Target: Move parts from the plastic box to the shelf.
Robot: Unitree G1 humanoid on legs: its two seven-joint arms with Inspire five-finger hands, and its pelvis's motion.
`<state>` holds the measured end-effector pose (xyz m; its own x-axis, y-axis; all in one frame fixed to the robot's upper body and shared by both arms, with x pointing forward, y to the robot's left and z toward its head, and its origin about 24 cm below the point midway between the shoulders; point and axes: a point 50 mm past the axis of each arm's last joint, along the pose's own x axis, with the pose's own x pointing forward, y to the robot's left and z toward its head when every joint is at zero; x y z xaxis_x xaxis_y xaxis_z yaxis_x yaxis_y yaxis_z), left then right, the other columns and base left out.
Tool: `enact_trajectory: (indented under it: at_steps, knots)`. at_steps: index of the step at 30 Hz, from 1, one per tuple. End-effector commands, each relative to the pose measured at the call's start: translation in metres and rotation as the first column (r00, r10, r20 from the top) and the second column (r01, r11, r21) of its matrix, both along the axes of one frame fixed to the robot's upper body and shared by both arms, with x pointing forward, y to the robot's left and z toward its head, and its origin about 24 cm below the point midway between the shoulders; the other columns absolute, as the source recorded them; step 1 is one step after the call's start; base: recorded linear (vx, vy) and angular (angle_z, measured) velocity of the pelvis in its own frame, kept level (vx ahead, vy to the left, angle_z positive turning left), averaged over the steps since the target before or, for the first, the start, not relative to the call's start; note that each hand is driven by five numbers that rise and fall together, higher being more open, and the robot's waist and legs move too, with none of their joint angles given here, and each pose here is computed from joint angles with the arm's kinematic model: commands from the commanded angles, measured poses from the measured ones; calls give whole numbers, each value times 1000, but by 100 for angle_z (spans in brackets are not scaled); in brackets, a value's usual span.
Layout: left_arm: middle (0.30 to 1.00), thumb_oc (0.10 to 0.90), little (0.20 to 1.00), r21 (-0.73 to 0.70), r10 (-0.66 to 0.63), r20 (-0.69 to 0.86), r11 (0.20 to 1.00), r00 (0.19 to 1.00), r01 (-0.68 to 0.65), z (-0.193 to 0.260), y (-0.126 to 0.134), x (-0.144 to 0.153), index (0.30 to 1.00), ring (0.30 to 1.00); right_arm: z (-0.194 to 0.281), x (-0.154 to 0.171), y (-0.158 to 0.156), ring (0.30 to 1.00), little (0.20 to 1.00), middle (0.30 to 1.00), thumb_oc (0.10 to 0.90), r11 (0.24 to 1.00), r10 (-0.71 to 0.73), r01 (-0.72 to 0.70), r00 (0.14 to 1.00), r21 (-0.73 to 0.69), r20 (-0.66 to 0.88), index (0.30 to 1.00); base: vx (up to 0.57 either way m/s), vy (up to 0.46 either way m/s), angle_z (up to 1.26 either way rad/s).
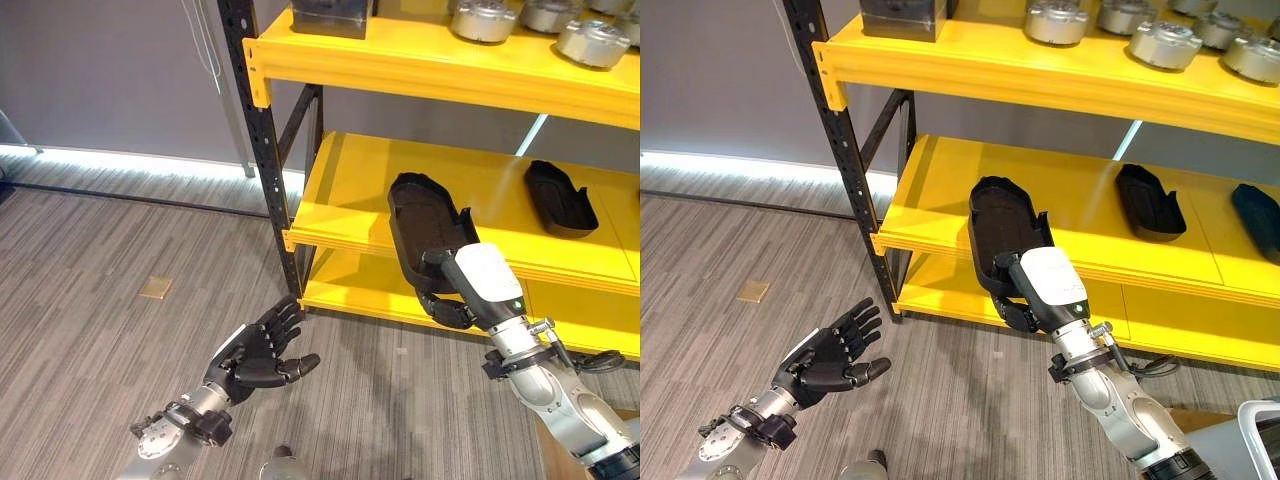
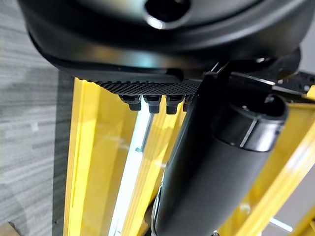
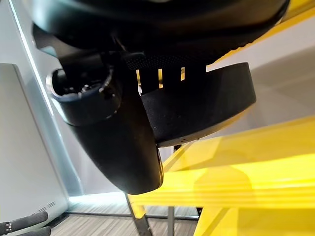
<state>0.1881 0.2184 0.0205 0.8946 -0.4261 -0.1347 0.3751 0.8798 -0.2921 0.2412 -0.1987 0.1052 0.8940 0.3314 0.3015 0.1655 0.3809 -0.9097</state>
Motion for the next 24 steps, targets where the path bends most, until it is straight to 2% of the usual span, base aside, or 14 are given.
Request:
enact_trajectory:
  at_steps: [1,6,11,15,18,21,24]
  knots:
    - [1000,900,1000,-10,-83,226,996,971,87,37,-12,12,1000,1000,72,11,12,300,300,300,400,997,52,-67,938,32,342,300,91,147,-8]
    - [1000,900,1000,-3,-74,227,997,971,77,41,-16,15,1000,1000,67,17,18,300,300,300,400,997,38,-56,945,47,324,300,81,98,-36]
    - [1000,900,1000,-20,-83,207,996,975,89,42,-18,18,1000,1000,60,16,18,300,300,300,400,997,44,-63,949,53,314,300,116,-127,-17]
    - [1000,900,1000,-19,-106,214,993,971,113,40,-24,20,1000,1000,57,10,25,300,300,300,400,993,95,-113,947,41,308,300,152,-387,12]
    - [1000,900,1000,30,-109,259,994,960,105,40,-19,18,1000,1000,62,7,38,300,300,300,400,983,173,-182,920,-6,351,300,221,-554,-3]
    - [1000,900,1000,35,-105,260,994,960,99,42,-11,17,1000,1000,65,5,37,300,300,300,400,983,181,-179,908,-38,378,300,242,-425,14]
    - [1000,900,1000,45,-104,284,994,953,95,54,-2,15,1000,1000,92,-2,30,300,300,300,400,969,245,-197,867,-152,434,300,416,-620,86]
